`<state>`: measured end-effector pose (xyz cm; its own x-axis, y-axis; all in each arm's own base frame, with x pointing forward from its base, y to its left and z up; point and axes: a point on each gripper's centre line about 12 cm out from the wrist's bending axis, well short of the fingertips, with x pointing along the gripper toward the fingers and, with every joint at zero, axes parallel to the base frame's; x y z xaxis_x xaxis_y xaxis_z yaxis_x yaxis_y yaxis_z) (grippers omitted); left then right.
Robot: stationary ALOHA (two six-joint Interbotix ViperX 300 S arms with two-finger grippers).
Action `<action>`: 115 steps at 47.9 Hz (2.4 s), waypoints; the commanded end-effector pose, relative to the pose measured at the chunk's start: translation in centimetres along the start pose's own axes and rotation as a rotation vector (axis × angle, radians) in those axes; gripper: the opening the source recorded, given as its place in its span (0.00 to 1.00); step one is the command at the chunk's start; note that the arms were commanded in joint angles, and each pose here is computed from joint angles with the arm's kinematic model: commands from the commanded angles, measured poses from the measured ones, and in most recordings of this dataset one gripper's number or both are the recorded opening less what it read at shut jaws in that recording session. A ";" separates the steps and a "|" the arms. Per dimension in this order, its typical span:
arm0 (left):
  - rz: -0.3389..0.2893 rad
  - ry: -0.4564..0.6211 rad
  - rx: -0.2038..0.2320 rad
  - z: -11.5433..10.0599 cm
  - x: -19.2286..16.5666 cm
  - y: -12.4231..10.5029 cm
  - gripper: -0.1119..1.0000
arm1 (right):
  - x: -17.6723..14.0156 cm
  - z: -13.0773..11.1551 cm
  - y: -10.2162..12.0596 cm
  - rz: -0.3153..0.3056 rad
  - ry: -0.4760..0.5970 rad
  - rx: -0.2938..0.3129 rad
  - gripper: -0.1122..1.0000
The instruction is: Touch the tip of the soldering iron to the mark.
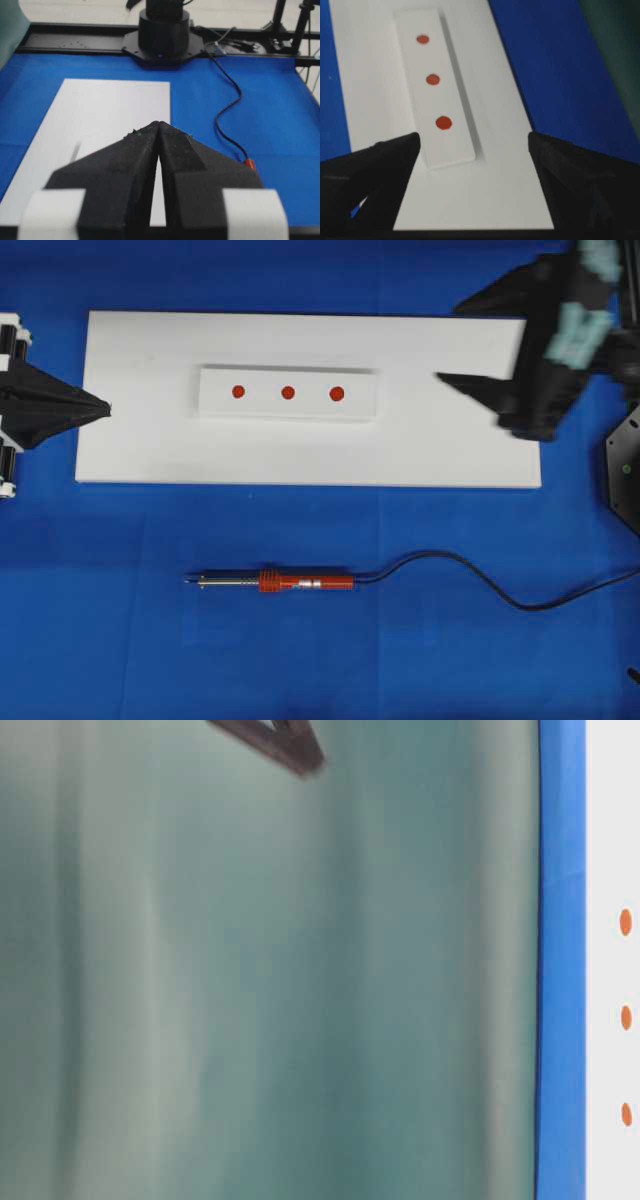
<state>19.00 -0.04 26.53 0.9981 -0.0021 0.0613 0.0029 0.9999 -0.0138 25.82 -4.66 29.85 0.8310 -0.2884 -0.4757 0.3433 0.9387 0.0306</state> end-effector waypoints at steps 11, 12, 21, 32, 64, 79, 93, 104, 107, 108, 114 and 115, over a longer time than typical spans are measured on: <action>-0.002 -0.015 0.000 0.5 0.2 0.0 0.10 | -4.5 -3.3 -1.4 0.027 -0.097 0.029 0.91; -0.001 -0.014 0.001 0.4 0.1 0.0 0.10 | -4.7 -3.6 -1.5 0.031 -0.099 0.030 0.91; -0.002 -0.018 -0.002 0.5 0.2 0.0 0.10 | -5.6 -6.4 -1.6 0.084 -0.144 0.053 0.91; -0.002 -0.021 0.000 0.6 0.2 0.0 0.10 | -5.3 -8.9 -1.6 0.116 -0.140 0.059 0.91; -0.002 -0.025 0.000 0.6 0.2 0.0 0.10 | -5.0 -9.4 -1.4 0.131 -0.135 0.060 0.91; -0.002 -0.026 0.000 0.6 0.2 0.0 0.10 | -5.1 -9.3 -1.4 0.133 -0.137 0.062 0.91; -0.002 -0.023 0.000 0.5 0.1 0.0 0.10 | -5.0 -9.4 -1.4 0.132 -0.136 0.062 0.91; -0.002 -0.026 0.000 0.6 0.2 0.0 0.10 | -5.0 -9.4 -1.4 0.132 -0.136 0.062 0.91; -0.002 -0.025 0.000 0.6 0.2 0.0 0.10 | -5.1 -9.3 -1.4 0.132 -0.138 0.060 0.91; -0.002 -0.026 0.000 0.6 0.2 0.0 0.10 | -5.1 -9.3 -1.4 0.133 -0.137 0.062 0.91; -0.002 -0.025 0.001 0.6 0.2 0.0 0.10 | -5.1 -9.3 -1.3 0.135 -0.140 0.062 0.91; -0.002 -0.026 0.000 0.6 0.2 0.0 0.10 | -5.1 -9.3 -1.4 0.133 -0.140 0.061 0.91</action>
<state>19.00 0.00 26.62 0.9976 0.0000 0.0690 0.0011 0.9999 -0.0153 16.83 -2.74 23.36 0.9151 -0.1926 -0.3543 0.2537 0.9579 0.1345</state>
